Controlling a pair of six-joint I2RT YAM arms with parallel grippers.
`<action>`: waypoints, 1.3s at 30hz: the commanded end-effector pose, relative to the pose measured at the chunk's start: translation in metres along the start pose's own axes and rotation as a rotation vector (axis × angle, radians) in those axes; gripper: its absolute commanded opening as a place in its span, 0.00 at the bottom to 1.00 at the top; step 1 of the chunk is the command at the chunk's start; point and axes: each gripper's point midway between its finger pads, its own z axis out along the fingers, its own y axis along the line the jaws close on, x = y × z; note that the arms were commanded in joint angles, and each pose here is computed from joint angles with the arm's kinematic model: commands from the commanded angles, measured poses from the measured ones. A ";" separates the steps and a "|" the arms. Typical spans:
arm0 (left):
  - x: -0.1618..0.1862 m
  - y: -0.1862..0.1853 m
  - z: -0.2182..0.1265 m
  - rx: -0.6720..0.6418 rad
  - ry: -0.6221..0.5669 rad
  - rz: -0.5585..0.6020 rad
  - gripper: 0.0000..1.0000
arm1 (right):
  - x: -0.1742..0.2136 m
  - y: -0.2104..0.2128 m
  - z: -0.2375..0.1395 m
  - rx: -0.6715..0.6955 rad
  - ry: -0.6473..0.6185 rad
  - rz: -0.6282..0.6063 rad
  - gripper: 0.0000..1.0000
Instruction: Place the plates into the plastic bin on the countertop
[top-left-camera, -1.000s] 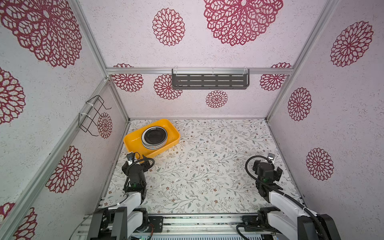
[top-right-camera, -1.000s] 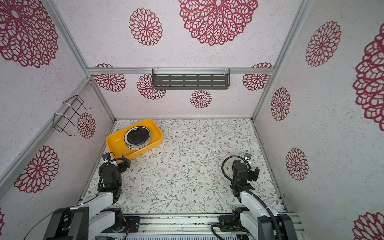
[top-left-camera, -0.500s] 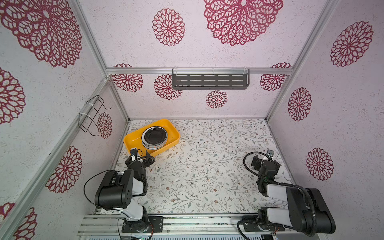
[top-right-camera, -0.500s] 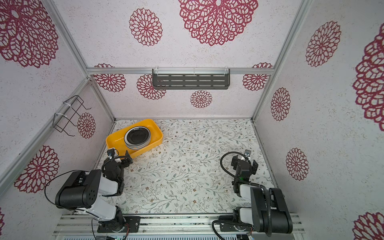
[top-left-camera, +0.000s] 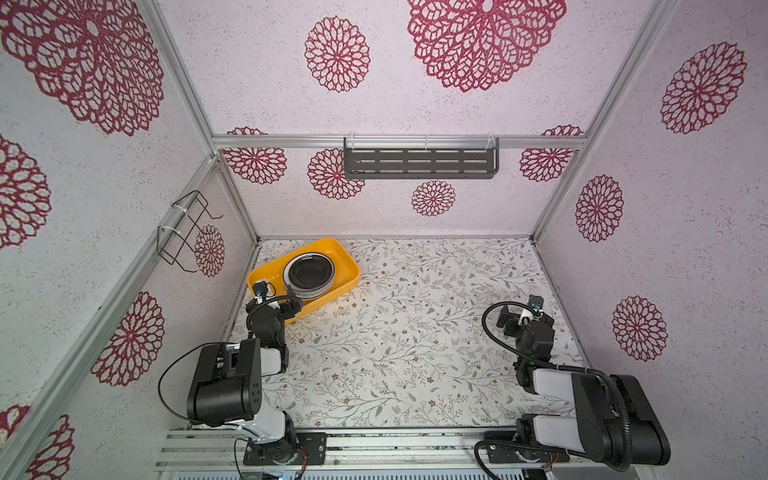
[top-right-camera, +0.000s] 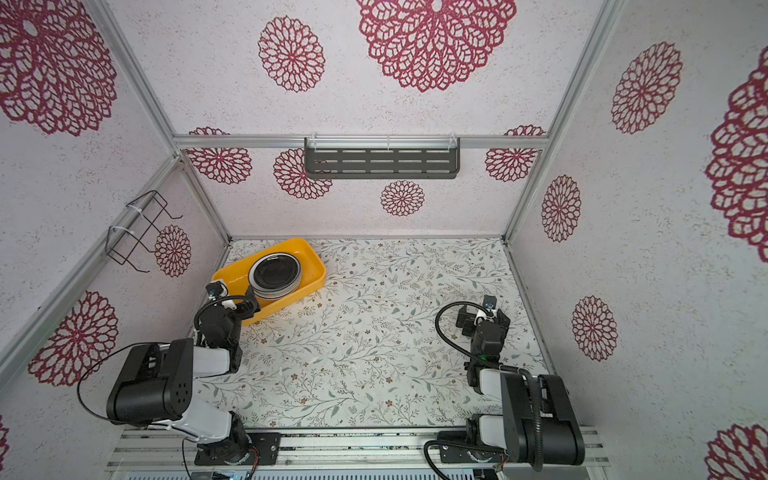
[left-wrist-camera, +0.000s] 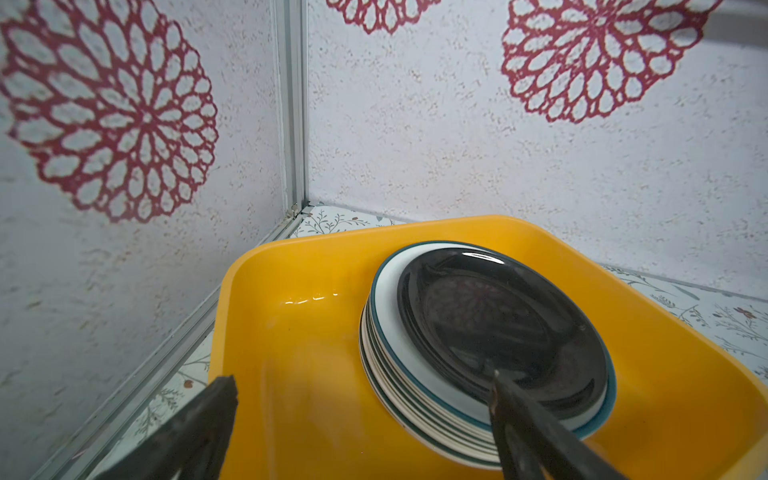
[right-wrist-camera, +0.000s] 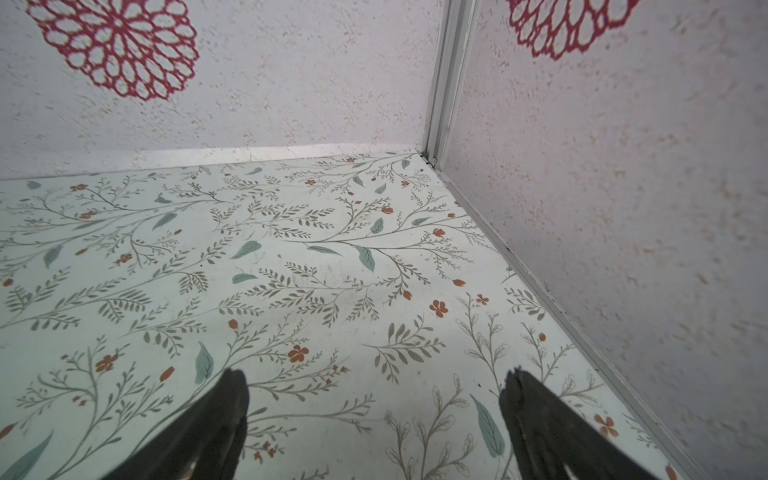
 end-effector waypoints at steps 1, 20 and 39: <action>0.005 -0.003 -0.001 0.017 0.030 0.011 0.97 | -0.014 0.011 0.005 -0.055 -0.088 0.043 0.99; 0.012 -0.003 0.011 -0.038 0.100 0.048 0.97 | 0.006 0.020 0.028 -0.055 0.003 0.014 0.99; 0.010 -0.003 0.008 -0.044 0.085 0.053 0.97 | 0.003 0.017 0.024 -0.039 -0.017 0.015 0.99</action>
